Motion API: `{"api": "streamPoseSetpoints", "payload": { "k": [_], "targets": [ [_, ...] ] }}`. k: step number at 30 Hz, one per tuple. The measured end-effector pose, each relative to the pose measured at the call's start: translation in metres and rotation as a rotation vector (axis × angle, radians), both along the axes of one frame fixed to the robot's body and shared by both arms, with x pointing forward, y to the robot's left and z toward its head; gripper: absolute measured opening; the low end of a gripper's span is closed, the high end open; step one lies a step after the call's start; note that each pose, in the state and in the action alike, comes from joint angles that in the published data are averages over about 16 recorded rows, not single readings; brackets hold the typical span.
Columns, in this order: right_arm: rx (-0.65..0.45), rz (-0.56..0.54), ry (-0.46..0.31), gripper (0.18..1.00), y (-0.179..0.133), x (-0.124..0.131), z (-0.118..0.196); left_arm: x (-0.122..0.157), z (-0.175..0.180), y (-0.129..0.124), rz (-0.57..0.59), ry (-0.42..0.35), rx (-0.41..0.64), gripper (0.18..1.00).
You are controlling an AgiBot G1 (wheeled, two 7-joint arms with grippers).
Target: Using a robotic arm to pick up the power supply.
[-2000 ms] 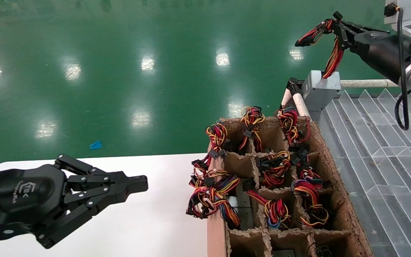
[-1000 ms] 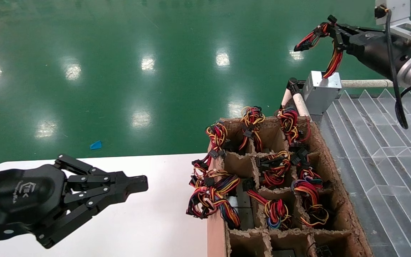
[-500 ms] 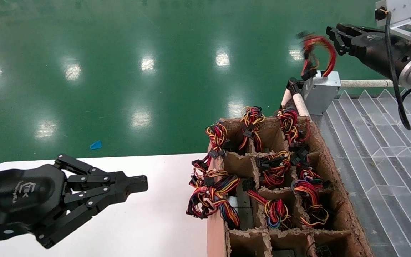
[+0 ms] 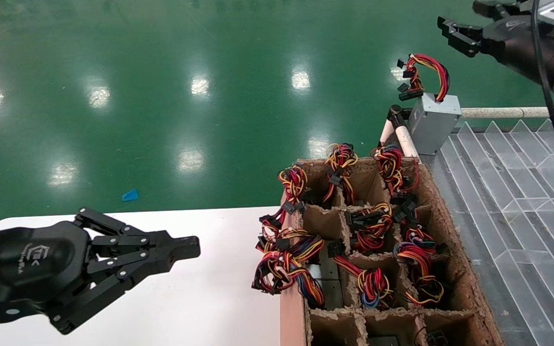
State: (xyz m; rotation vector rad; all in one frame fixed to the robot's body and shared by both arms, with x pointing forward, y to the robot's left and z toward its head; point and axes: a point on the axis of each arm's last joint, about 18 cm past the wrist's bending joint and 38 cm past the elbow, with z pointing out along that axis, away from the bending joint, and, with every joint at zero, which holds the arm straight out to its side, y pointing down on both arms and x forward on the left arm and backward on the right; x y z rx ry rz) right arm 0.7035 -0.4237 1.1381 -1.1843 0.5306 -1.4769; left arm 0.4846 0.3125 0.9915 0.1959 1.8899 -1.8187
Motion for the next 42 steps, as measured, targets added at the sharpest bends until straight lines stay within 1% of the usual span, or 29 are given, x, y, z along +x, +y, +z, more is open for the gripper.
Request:
{"api": "streamPoseSetpoints", "payload": {
  "k": [5, 10, 16, 21, 27, 33, 39, 42],
  "targets": [
    [-0.001, 0.091, 0.004, 0.642, 0.015, -0.003, -0.011, 0.0, 0.0, 0.0, 0.0, 0.0, 0.0, 0.191],
    [0.01, 0.216, 0.017, 0.766, 0.035, -0.009, -0.027, 0.0, 0.0, 0.0, 0.0, 0.0, 0.0, 0.191],
    [0.016, 0.367, 0.031, 0.877, 0.057, -0.023, -0.045, 0.0, 0.0, 0.0, 0.0, 0.0, 0.0, 0.192],
    [0.011, 0.483, 0.041, 0.937, 0.072, -0.04, -0.058, 0.0, 0.0, 0.0, 0.0, 0.0, 0.0, 0.195],
    [-0.008, 0.61, 0.052, 0.978, 0.086, -0.064, -0.071, 0.0, 0.0, 0.0, 0.0, 0.0, 0.0, 0.216],
    [-0.042, 0.723, 0.067, 0.996, 0.098, -0.092, -0.084, 0.0, 0.0, 0.0, 0.0, 0.0, 0.0, 0.265],
    [-0.093, 0.821, 0.088, 1.0, 0.106, -0.122, -0.096, 0.0, 0.0, 0.0, 0.0, 0.0, 0.0, 0.351],
    [-0.124, 0.864, 0.102, 1.0, 0.11, -0.137, -0.102, 0.0, 0.0, 0.0, 0.0, 0.0, 0.0, 0.417]
  ]
}}
